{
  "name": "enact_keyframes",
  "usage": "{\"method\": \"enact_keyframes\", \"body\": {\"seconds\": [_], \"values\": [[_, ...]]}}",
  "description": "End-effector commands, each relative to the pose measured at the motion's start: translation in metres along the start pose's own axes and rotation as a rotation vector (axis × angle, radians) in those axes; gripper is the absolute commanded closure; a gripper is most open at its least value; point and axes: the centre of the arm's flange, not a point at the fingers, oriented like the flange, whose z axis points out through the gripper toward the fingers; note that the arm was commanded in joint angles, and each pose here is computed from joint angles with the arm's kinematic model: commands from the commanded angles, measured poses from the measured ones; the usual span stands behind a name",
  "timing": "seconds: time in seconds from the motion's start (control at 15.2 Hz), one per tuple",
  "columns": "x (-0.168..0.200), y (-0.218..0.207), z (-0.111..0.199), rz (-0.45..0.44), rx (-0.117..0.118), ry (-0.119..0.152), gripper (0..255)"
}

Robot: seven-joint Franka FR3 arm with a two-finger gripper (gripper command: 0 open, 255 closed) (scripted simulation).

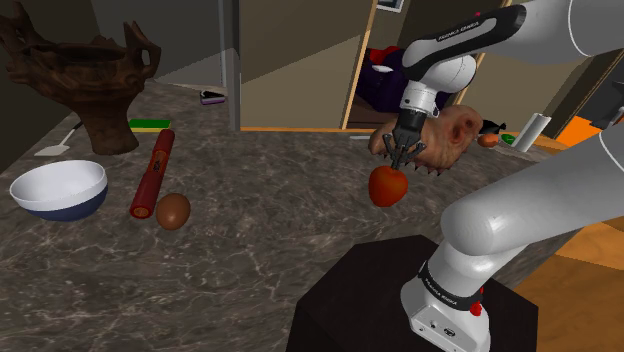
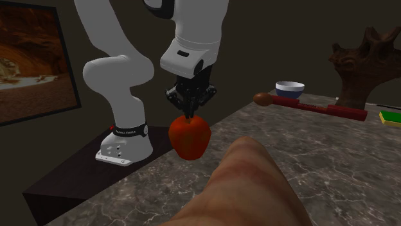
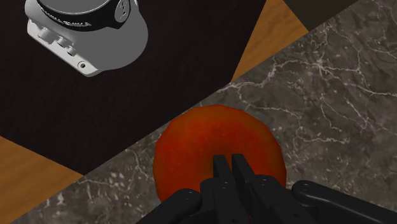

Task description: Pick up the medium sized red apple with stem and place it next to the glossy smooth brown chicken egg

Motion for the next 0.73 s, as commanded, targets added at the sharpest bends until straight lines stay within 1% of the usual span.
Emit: {"method": "enact_keyframes", "body": {"seconds": [0.0, 0.66], "values": [[0.0, 0.0, 0.0, 0.0, 0.0, 0.0, 255], [-0.022, -0.001, -0.048, 0.0, 0.0, 0.0, 255]]}}
